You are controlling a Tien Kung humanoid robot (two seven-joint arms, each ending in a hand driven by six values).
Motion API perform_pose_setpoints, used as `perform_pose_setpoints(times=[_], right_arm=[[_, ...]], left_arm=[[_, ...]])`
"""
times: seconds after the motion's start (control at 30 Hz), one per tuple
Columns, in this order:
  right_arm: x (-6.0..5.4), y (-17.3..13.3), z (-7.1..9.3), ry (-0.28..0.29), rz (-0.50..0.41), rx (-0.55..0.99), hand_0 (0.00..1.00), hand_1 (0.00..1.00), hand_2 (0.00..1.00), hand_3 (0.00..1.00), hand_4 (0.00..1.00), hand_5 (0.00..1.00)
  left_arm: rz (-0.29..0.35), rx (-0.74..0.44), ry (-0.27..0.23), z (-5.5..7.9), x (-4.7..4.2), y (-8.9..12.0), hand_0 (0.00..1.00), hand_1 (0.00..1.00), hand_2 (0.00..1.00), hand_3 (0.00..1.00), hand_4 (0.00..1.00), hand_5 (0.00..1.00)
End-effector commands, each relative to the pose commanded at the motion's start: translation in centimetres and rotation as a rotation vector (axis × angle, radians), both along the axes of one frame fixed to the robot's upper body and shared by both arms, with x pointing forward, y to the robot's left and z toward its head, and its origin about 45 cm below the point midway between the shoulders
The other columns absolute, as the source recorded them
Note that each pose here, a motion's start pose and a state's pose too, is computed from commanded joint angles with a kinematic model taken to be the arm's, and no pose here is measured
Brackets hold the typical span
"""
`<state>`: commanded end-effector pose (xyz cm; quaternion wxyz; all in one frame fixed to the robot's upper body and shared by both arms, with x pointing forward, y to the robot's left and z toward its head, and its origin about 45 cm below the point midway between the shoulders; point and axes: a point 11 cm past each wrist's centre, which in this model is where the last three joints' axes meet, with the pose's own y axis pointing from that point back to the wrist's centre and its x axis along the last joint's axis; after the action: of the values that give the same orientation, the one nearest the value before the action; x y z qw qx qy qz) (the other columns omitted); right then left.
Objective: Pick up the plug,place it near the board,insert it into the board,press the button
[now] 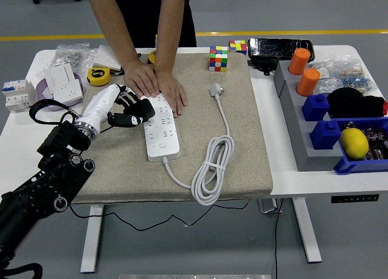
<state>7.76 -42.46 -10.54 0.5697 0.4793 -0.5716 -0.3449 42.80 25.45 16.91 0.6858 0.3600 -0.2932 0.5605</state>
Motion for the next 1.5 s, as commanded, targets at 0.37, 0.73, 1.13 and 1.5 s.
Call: perform_pose_setpoints(times=[0.37,0.73,1.13,1.5], right_arm=[[0.05,-0.11,0.05,0.0,0.0,-0.002,0.818,0.747,0.743,0.758,0.998,0.816],[0.18,-0.12,0.08,-0.004,-0.003,-0.002,0.818,0.747,0.743,0.758,0.998,0.815],[0.42,-0.16,0.13,-0.009,-0.007,-0.002,0.819,0.747,0.743,0.758,0.998,0.814],[0.47,-0.25,0.17,-0.011,-0.008,-0.003,0.818,0.747,0.743,0.758,0.998,0.814]], left_arm=[[-0.055,0.076,0.059,-0.37,0.19,-0.35,0.63,0.64,0.442,0.364,0.408,0.002],[-0.063,0.102,0.069,-0.43,0.28,-0.15,0.633,0.645,0.443,0.362,0.41,0.002],[-0.076,-0.012,0.12,-0.49,0.31,-0.55,0.642,0.661,0.455,0.353,0.413,0.002],[-0.073,-0.038,0.159,-0.37,0.82,0.26,0.667,0.686,0.48,0.345,0.402,0.002]])
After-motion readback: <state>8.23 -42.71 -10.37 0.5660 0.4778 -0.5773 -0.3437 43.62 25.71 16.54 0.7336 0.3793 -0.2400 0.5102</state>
